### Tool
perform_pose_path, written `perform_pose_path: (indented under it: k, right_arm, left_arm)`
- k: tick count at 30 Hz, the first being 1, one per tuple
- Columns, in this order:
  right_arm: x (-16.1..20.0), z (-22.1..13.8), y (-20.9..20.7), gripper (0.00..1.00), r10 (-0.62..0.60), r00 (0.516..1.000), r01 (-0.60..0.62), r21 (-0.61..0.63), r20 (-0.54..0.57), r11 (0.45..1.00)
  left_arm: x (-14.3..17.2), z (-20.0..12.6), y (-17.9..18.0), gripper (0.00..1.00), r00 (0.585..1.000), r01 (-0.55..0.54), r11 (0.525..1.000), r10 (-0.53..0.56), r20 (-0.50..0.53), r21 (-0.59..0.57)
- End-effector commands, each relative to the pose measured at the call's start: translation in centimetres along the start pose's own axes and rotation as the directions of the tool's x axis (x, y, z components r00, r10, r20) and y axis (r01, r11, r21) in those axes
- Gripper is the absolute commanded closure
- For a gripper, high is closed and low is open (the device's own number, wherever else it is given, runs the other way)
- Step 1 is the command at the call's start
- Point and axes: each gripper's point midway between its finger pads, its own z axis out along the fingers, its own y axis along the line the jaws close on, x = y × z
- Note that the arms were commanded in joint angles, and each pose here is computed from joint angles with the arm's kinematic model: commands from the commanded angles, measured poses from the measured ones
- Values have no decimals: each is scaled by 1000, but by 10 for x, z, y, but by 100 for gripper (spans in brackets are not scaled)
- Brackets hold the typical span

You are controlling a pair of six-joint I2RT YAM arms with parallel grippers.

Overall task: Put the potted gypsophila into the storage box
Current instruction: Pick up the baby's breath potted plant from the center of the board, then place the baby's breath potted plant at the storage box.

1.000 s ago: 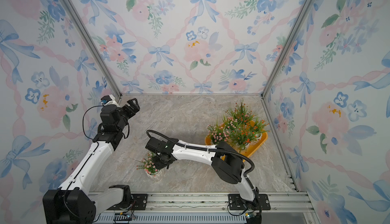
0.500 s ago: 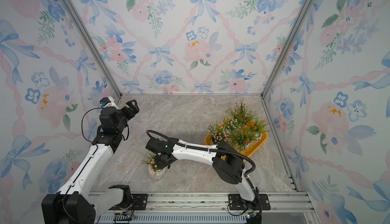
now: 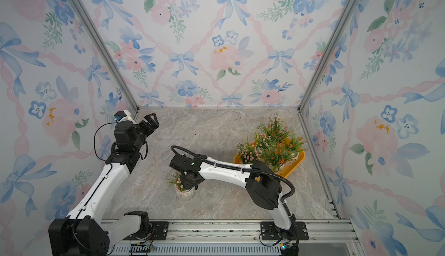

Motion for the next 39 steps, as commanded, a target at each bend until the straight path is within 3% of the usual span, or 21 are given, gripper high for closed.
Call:
perform_pose_path:
  k: [1,11,20,25,29,35,39]
  right_arm:
    - [-29,-45,-30,99,71,990,-74,27,120,997]
    - [-38,-98,-95,100,164,962,-186,82,218,979]
    - [8,-147,-152,100,255,938,-290,130,236,948]
    - [48,-173,-194,99,371,888,-420,151,273,895]
    - [80,-200,-234,99,465,821,-535,163,330,829]
    - [123,-230,-290,98,561,723,-663,175,404,728]
    - [149,-234,-313,98,613,690,-709,191,385,679]
  left_arm:
    - [-9,3,-25,2,999,-40,994,41,0,103]
    - [-3,3,-40,2,996,-85,984,82,25,157]
    - [15,16,-57,2,996,-90,978,91,5,187]
    - [31,27,-68,2,994,-94,977,101,-31,194]
    - [39,35,-77,2,992,-98,972,112,-52,212]
    - [34,31,-78,2,994,-101,975,108,-28,197]
    - [29,27,-73,2,995,-99,979,102,-8,176]
